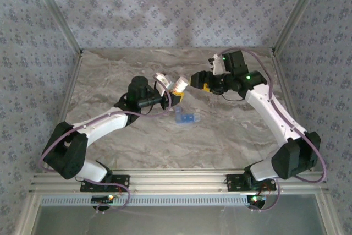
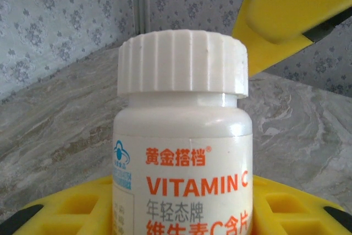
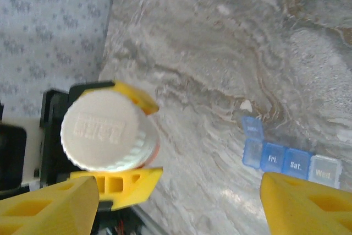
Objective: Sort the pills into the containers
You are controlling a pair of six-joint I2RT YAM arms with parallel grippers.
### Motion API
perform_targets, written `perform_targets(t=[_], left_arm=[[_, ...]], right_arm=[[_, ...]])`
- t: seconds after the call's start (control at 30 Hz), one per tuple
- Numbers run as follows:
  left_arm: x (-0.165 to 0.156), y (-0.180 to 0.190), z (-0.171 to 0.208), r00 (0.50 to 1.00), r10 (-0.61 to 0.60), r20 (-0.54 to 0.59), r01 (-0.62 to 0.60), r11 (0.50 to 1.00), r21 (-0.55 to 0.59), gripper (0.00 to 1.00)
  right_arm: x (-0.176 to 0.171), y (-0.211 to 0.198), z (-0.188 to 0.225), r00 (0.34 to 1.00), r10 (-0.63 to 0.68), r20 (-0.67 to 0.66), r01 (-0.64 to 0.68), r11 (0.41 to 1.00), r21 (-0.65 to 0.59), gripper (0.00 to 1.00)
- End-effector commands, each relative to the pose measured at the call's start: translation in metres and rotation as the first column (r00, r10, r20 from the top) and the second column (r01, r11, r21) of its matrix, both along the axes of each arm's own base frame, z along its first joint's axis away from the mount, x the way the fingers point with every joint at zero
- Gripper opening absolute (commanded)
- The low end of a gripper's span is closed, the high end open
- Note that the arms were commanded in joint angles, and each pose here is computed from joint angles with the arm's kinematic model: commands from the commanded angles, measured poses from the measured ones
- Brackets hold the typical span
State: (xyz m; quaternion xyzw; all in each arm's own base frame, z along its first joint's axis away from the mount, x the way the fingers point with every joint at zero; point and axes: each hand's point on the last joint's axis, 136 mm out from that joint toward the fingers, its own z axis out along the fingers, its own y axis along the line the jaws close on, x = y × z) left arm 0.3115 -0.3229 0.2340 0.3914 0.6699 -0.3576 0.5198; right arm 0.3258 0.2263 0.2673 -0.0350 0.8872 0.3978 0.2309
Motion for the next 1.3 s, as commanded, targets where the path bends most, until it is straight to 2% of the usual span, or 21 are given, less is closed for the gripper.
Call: perform_targets(t=[0.0, 0.2, 0.5, 0.7, 0.97, 1.27], left_arm=[[-0.007, -0.004, 0.013, 0.999, -0.042, 0.022, 0.042, 0.999, 0.000, 0.00], [-0.005, -0.004, 0.011, 0.999, -0.031, 0.009, 0.031, 1.000, 0.004, 0.00], [-0.003, -0.006, 0.012, 1.000, -0.028, 0.006, 0.028, 1.000, -0.001, 0.00], [-0.001, -0.006, 0.012, 1.000, -0.024, 0.010, 0.024, 1.000, -0.001, 0.00], [0.000, -0.007, 0.014, 1.000, -0.025, 0.008, 0.025, 1.000, -0.004, 0.00], [0.001, -0.010, 0.018, 1.000, -0.027, 0.009, 0.027, 0.999, -0.030, 0.00]], right_arm=[[0.027, -0.007, 0.026, 0.982, -0.168, 0.091, 0.160, 0.983, 0.091, 0.79], [0.033, 0.004, 0.026, 0.969, -0.234, 0.079, 0.222, 0.965, 0.136, 0.81], [0.030, 0.040, 0.022, 0.983, -0.173, 0.065, 0.163, 0.977, 0.141, 0.81], [0.025, 0.050, 0.013, 0.987, -0.151, 0.055, 0.143, 0.982, 0.124, 0.80], [0.018, 0.056, 0.009, 0.991, -0.121, 0.051, 0.115, 0.987, 0.116, 0.68], [0.015, 0.058, 0.008, 0.993, -0.089, 0.075, 0.081, 0.992, 0.102, 0.48]])
